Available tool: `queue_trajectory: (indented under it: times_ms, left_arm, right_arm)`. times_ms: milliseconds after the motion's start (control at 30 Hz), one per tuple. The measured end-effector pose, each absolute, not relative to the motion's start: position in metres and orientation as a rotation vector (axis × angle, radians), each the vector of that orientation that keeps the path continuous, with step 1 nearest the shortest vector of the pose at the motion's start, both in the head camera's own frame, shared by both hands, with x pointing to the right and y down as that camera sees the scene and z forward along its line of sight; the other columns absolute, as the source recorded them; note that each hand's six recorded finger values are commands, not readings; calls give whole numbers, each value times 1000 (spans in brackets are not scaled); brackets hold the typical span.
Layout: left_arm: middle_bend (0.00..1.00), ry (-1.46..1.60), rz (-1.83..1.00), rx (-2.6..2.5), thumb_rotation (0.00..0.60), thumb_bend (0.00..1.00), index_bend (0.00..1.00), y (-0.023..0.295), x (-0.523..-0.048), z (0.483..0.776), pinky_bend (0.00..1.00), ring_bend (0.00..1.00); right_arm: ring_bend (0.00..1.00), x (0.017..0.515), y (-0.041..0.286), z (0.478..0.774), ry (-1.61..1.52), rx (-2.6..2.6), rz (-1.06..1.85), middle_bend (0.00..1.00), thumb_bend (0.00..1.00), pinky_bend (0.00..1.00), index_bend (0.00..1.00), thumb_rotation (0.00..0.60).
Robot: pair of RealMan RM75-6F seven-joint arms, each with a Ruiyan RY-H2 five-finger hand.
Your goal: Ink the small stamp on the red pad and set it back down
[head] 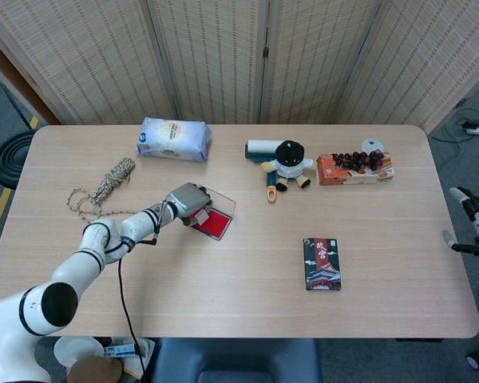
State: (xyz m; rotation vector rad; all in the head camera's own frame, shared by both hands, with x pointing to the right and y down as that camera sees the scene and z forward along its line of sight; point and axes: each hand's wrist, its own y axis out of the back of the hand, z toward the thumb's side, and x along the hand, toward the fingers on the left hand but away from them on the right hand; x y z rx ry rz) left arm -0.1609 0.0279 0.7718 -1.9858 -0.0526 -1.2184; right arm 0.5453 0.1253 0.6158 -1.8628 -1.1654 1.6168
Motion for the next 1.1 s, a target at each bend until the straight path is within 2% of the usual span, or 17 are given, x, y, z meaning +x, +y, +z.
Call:
queue_trajectory:
  times_ms: [600,733,900,1100]
  left_arm:
    - [316,8,-1207,-2005,600,377,688,34,-172,776,248,176]
    - [318,12,-1206,-2005,600,377,688,36,-173,777,248,177]
    - [319,8,-1206,-1990,600,377,688,39,-175,778,248,181]
    - [319,11,-1200,-1966,600,377,688,43,-177,779,248,181]
  right_arm:
    - [0,546,125,617,-1165,-1857,1627,0,388,0,20,600]
    - [0,550,125,615,-1178,-1845,1636,0,416,0,20,600]
    - [0,569,122,605,-1250,-1805,1665,0,451,0,20,600]
    - [0,597,119,580,-1385,-1704,1650,0,456,0,20,600]
